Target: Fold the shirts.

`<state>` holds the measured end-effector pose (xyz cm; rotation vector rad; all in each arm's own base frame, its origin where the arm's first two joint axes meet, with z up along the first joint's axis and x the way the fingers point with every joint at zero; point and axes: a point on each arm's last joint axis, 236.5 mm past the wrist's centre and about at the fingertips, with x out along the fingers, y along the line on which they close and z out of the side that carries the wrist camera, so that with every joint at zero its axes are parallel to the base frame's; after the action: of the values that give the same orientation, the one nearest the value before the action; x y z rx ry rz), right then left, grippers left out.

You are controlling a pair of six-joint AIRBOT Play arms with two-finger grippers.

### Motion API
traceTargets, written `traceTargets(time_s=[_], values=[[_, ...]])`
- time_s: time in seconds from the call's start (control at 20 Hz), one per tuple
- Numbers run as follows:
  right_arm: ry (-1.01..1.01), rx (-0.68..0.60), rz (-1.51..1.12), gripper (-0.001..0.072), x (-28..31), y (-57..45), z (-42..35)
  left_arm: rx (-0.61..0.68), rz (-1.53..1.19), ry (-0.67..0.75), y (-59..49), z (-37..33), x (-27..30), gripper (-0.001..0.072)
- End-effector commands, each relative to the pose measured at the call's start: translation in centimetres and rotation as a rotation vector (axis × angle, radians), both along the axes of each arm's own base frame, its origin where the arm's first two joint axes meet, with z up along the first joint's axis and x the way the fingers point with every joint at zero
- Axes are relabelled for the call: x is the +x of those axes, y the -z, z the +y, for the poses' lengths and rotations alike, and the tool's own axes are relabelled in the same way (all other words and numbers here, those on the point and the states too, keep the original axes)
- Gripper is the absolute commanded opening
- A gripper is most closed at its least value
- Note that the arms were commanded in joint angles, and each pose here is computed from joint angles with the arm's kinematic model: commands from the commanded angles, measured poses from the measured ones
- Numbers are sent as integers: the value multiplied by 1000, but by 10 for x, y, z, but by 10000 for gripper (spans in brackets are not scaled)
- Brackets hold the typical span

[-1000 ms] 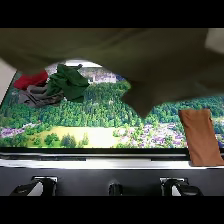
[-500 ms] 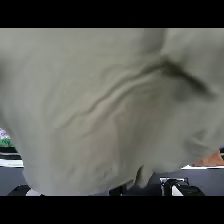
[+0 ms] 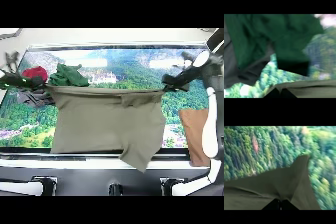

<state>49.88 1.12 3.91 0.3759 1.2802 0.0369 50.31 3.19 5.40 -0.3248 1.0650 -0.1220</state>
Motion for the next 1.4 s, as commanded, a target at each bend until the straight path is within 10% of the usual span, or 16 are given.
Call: traceTargets(time_s=[0.0,0.45,1.2,1.3,1.35], values=[[106,147,-62,41,51,49,19,-69,40,-23,60,-8,27,27],[-90,3,350,41,-69,52,2,-140,410,221,88,-21,-74,27],[45,78,464,47,-88,104,16,-208,584,160,139,-28,-101,40],[31,52,439,281,-89,93,10,-216,597,160,133,-25,-105,430],[4,15,407,328,-88,84,2,-222,605,166,127,-23,-107,494]])
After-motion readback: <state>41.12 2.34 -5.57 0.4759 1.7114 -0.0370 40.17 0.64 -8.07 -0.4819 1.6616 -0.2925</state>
